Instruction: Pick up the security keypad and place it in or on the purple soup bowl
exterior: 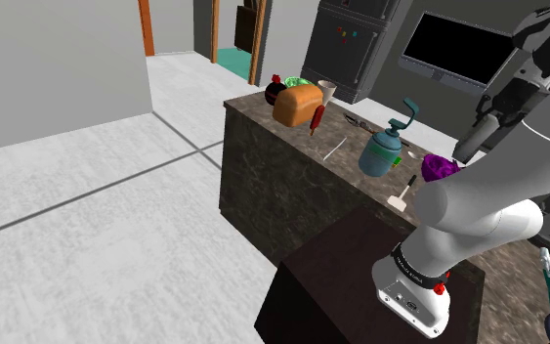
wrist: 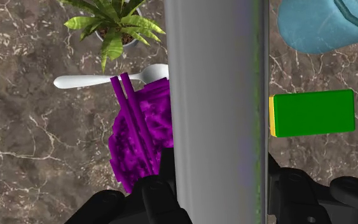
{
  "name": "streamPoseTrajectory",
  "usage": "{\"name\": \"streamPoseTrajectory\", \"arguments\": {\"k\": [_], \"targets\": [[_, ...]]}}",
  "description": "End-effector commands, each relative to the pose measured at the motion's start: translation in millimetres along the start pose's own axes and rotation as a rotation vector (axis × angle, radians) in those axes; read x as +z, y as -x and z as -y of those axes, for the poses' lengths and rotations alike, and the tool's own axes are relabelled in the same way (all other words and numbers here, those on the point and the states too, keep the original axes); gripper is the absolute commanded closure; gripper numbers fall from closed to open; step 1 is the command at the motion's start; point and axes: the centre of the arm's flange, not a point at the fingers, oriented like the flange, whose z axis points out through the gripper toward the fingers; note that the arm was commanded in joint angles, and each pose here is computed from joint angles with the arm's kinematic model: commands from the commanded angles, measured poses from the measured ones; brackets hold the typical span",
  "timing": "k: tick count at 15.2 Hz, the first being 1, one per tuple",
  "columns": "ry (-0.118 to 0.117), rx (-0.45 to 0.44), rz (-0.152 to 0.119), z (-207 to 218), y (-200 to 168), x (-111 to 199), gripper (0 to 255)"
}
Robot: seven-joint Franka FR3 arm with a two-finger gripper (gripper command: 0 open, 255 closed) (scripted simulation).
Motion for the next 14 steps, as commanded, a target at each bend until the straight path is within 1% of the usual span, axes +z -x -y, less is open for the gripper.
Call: {"name": "streamPoseTrajectory", "arguments": {"k": [1, 12, 14], "targets": [[-0.001, 0.0, -0.001, -0.8, -2.5, 10.4, 255], [-0.001, 0.0, -0.001, -5.8, -17.0, 66.4, 255], [-0.001, 0.0, -0.001, -5.8, -17.1, 66.7, 255]]}}
